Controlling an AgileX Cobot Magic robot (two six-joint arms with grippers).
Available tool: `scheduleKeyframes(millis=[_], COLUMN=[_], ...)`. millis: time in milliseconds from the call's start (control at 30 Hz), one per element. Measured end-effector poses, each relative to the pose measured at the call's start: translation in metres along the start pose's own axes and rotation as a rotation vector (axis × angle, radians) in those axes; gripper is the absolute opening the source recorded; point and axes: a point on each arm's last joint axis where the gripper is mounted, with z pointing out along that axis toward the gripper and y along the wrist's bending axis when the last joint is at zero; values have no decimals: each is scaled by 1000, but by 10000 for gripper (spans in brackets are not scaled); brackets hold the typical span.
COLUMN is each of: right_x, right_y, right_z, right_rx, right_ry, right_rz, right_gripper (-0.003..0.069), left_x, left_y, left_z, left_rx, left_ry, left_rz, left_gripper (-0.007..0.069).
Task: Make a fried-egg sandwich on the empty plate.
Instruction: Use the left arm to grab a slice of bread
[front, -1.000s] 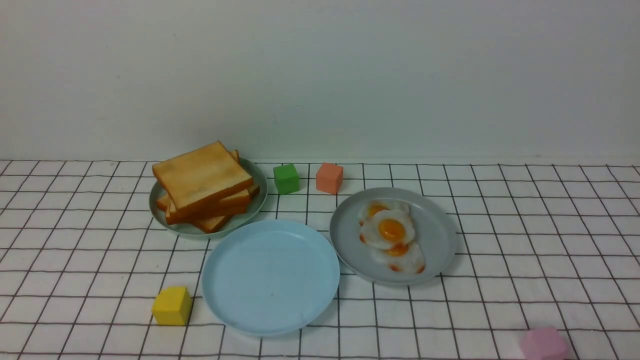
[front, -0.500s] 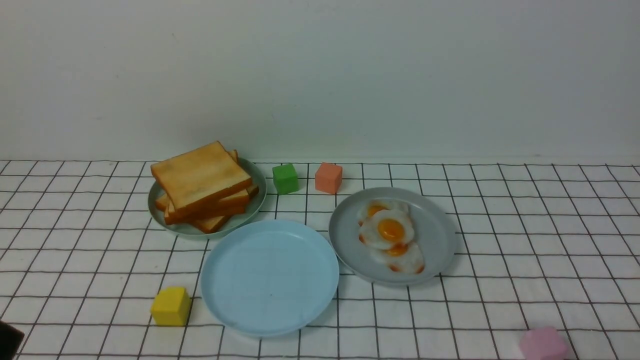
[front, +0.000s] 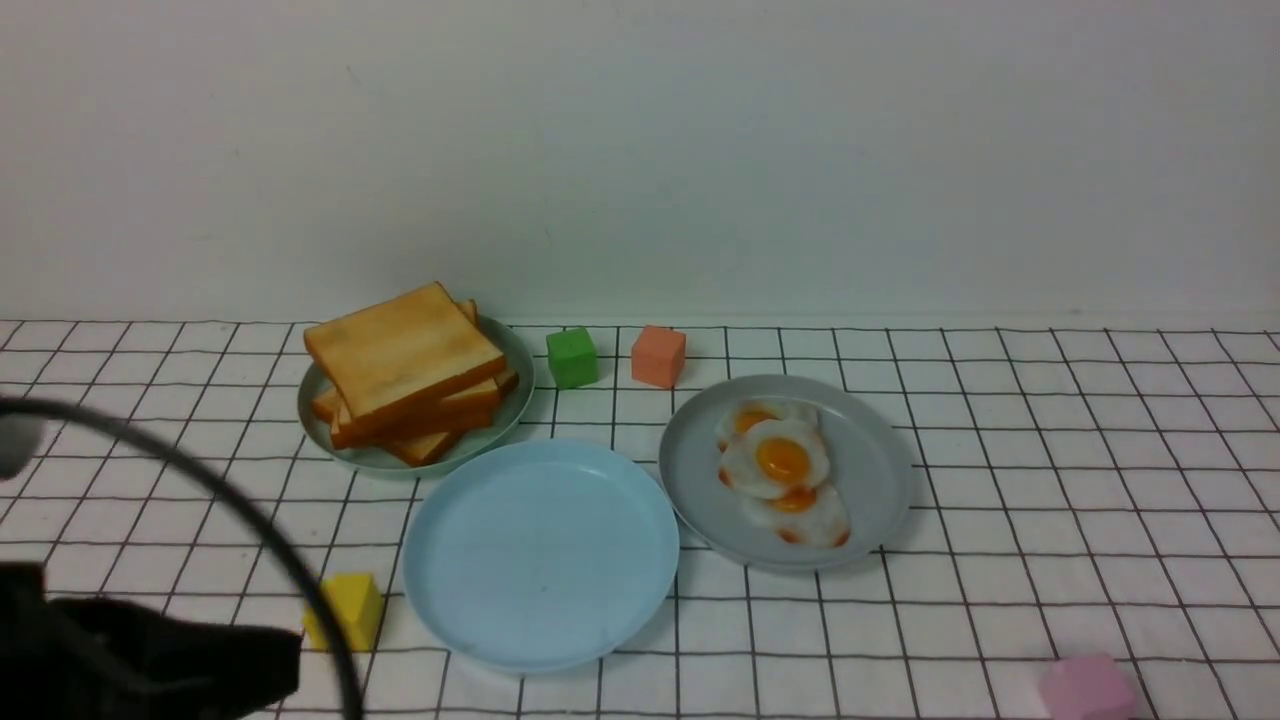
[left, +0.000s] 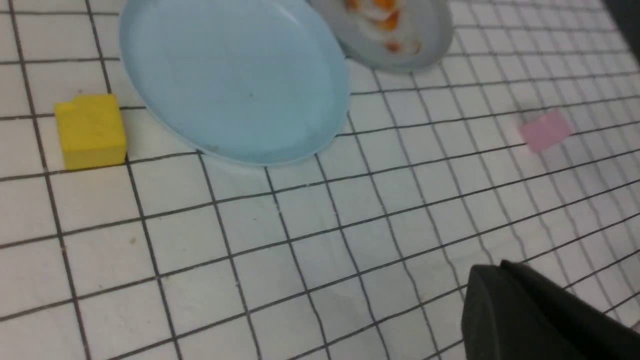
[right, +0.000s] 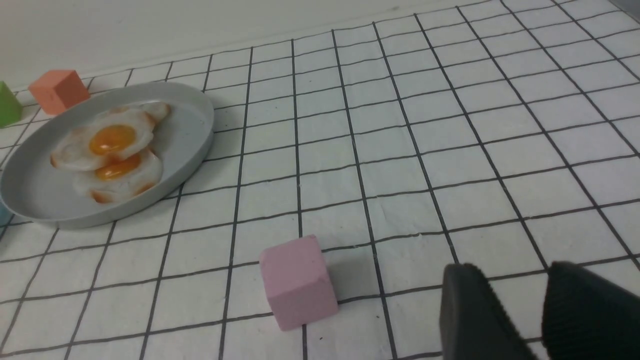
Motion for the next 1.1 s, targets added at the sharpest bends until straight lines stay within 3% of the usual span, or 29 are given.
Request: scheduleKeyframes(millis=[133,233,367,467,500,667,700,733,867,1033,1100], right_x=[-1,-7,-21,-27,-35,-108,-117,-131,-165,-183,-186], right_y=[1,7,9,9,12,34,37,43,59,72,78], right_z=[0,1,-2,-5,-9,-48,-49,-55,-53,-43,-36], right_rx=[-14,-91,-163,-184,-197,-284,-260,-318,-375,-412,-438], right_ry=[-12,-87,-234,-262,-243,-24,20,109,397,514,538], right_rz=[52,310,493,541,537,201,153,64,-146,-244,-277], right_gripper=[242,241,239,218,181,10,-1,-10,-12,-10,-9], left_x=[-18,-34,-44,-50,-55,-90,-97,-106,-135,-163,-175], left_y=[5,7,12,16,18,26,27,29,34,46,56], left_z=[21,37,59,73,82,112,117,126,155,191,214], left_rx=[-47,-71,-82,-89,-97,-164,-176,-190,-218,-247,-272], left_ry=[55,100,174,213,232,244,245,246,246,273,292], left_rz=[20,99,160,170,175,255,267,283,321,347,367], left_gripper=[-13,-13,-13,-13,-13,-13,-13,-13,-13,-8,36])
